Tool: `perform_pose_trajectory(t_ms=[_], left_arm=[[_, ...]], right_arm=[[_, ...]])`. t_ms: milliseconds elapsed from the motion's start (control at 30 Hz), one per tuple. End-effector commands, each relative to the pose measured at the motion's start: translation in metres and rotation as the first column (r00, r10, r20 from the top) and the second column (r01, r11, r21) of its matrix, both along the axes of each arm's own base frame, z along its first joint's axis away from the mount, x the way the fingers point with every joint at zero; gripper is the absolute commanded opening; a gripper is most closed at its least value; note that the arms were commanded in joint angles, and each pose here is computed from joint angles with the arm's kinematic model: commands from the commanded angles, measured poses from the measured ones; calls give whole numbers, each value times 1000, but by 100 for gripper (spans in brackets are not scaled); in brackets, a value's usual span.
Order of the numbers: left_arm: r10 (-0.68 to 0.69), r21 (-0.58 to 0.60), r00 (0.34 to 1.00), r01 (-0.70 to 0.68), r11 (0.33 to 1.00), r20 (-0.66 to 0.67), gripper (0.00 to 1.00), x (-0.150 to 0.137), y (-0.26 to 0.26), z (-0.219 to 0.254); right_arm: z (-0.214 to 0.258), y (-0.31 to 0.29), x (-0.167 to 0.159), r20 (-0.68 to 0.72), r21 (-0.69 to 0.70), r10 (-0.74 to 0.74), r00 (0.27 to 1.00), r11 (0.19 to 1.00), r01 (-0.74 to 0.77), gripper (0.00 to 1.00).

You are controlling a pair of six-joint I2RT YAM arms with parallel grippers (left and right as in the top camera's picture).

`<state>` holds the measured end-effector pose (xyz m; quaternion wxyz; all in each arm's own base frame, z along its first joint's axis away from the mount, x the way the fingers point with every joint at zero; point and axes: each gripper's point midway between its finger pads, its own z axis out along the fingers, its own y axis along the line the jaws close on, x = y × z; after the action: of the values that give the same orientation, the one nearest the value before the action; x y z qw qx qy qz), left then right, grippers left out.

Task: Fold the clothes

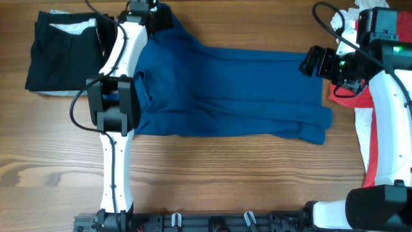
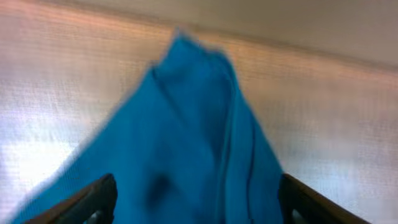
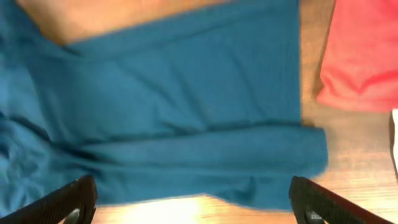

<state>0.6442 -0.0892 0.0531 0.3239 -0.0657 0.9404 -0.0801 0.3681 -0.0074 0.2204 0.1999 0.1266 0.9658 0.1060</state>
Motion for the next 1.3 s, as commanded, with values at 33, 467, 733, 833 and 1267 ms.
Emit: perform_pose_trajectory(t_ms=[33,467,733,833,1267], left_arm=[[-102,-57,995,101,993,-1,90,-38,-44,84],[-147,-51,988,150,987,51,94,-78,-66,165],[-115,-13,971,120,993,209,90,-25,-41,162],[-102,-10,972,106,994,214,89,-6,-34,133],[-61,51,955,48,998,291,88,54,-6,30]], right_arm=[[15,0,20,84,35,-78,993,997,76,100],[17,8,21,90,74,-56,994,996,50,99],[10,8,10,46,50,-18,999,999,16,100],[9,7,8,37,44,-22,999,999,20,99],[8,4,7,32,28,-30,999,999,29,100]])
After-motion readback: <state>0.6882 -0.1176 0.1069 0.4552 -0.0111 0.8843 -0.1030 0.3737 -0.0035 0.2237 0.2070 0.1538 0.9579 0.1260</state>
